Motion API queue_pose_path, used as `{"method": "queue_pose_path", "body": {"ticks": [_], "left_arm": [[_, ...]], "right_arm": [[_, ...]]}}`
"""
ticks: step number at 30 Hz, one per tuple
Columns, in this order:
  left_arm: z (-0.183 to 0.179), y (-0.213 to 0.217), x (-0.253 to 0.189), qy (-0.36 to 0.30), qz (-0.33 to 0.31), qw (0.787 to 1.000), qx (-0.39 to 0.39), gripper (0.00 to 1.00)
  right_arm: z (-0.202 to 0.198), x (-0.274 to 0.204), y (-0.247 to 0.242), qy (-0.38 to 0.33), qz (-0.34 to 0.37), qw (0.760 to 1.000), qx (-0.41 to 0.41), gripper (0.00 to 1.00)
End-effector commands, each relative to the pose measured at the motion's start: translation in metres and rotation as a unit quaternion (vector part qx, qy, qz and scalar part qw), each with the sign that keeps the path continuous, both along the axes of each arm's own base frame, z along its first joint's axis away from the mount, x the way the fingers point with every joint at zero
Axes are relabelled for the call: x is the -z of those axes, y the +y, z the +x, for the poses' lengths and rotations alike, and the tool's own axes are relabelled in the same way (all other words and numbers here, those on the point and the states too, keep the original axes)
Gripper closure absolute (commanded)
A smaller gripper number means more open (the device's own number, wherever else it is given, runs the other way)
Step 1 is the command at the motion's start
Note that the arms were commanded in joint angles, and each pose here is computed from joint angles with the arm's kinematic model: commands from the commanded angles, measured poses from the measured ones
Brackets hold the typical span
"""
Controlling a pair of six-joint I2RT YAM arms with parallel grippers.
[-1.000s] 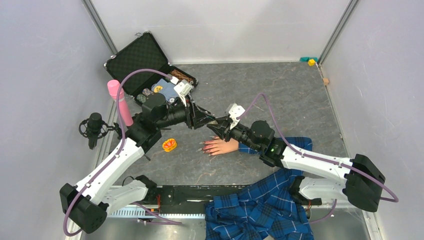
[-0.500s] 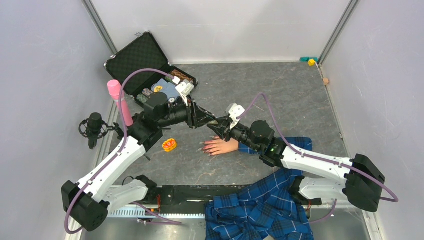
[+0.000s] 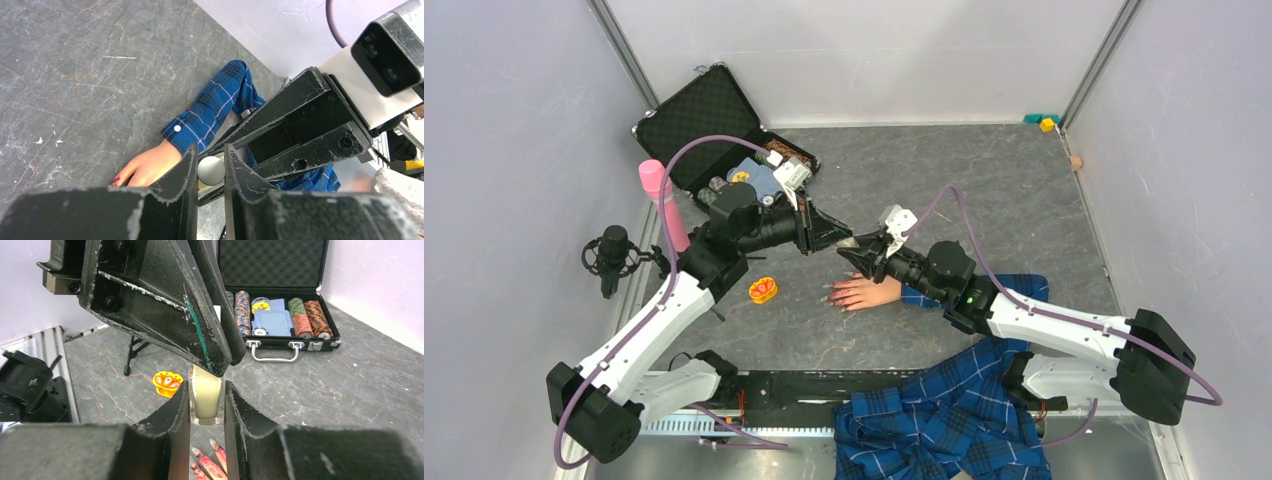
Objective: Paint the nails
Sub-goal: Screw the nail polish bottle.
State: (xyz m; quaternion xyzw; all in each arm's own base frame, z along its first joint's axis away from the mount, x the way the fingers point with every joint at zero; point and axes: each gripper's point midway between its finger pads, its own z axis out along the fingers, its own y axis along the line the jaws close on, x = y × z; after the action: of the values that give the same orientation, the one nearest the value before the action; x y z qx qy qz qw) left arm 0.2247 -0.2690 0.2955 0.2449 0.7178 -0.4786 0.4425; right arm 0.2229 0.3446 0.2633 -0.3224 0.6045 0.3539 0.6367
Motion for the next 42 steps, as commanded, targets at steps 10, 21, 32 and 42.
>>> {"method": "queue_pose_path", "body": {"ticks": [10, 21, 32, 42], "left_arm": [[-0.079, -0.006, -0.061, -0.074, -0.055, 0.974, 0.205, 0.98], [-0.109, -0.007, -0.069, -0.094, -0.063, 0.957, 0.266, 0.98], [-0.134, -0.013, -0.069, -0.106, -0.074, 0.942, 0.31, 0.98], [-0.087, 0.003, -0.088, -0.183, -0.049, 0.975, 0.12, 0.07]], "right_arm": [[-0.046, -0.082, -0.014, -0.014, 0.178, 0.973, -0.15, 1.0], [-0.085, -0.113, -0.024, -0.022, 0.239, 0.935, -0.26, 1.0], [-0.093, -0.118, -0.026, -0.02, 0.25, 0.926, -0.281, 1.0], [-0.07, -0.105, -0.027, -0.026, 0.201, 0.957, -0.208, 1.0]]}}
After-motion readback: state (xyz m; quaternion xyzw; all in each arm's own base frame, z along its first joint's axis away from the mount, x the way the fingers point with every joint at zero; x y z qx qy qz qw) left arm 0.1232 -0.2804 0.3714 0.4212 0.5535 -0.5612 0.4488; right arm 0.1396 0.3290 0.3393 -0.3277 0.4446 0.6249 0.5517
